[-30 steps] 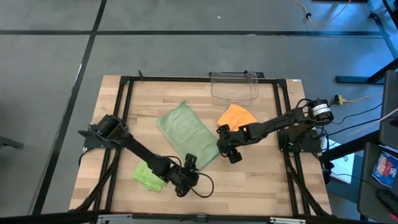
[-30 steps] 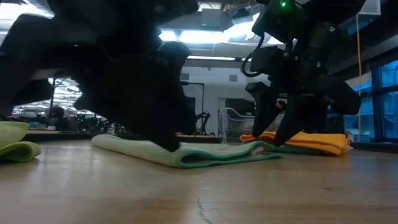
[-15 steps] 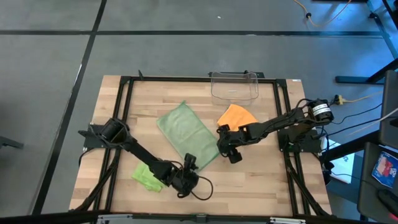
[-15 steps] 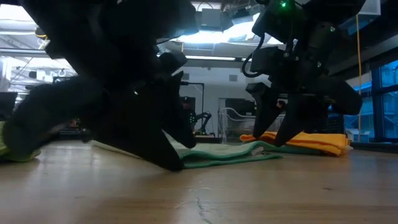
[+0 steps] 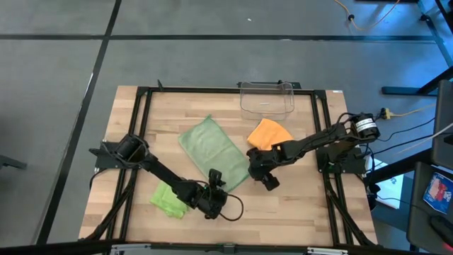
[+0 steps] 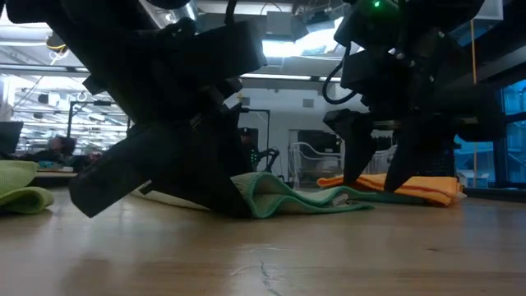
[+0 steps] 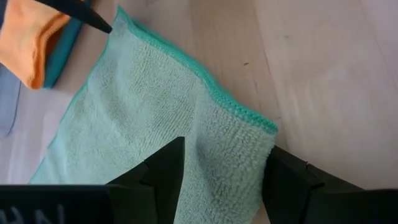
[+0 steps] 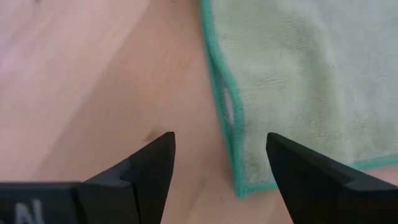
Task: Fold microfiber towels
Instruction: Fold the light green microfiber cloth
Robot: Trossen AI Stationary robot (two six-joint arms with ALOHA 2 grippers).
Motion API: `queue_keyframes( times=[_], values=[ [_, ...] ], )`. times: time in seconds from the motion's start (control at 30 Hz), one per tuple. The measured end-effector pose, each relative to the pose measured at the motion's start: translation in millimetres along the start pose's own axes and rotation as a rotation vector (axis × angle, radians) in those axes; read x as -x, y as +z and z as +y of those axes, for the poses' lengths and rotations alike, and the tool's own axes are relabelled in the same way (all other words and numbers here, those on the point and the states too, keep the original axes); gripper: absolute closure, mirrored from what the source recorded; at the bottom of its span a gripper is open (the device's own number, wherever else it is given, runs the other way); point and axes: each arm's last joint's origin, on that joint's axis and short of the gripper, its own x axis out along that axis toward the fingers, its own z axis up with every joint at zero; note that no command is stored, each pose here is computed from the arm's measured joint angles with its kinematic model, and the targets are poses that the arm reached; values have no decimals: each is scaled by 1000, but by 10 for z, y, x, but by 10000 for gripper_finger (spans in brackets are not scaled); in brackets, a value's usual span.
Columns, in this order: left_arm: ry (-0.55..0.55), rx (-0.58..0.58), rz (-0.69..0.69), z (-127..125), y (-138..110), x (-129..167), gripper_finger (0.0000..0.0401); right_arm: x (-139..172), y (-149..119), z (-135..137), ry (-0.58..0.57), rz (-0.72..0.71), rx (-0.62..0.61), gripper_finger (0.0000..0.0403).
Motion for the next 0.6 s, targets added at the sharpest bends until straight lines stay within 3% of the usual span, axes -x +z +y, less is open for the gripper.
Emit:
queue_keyframes(
  times=[0.43, 0.6],
  values=[
    [-4, 11, 1, 6, 1, -7, 222, -302, -23, -45, -82, 13, 54, 148],
    [-5, 13, -1, 5, 3, -8, 222, -331, -32, -76, -92, 9, 48, 170]
  ],
)
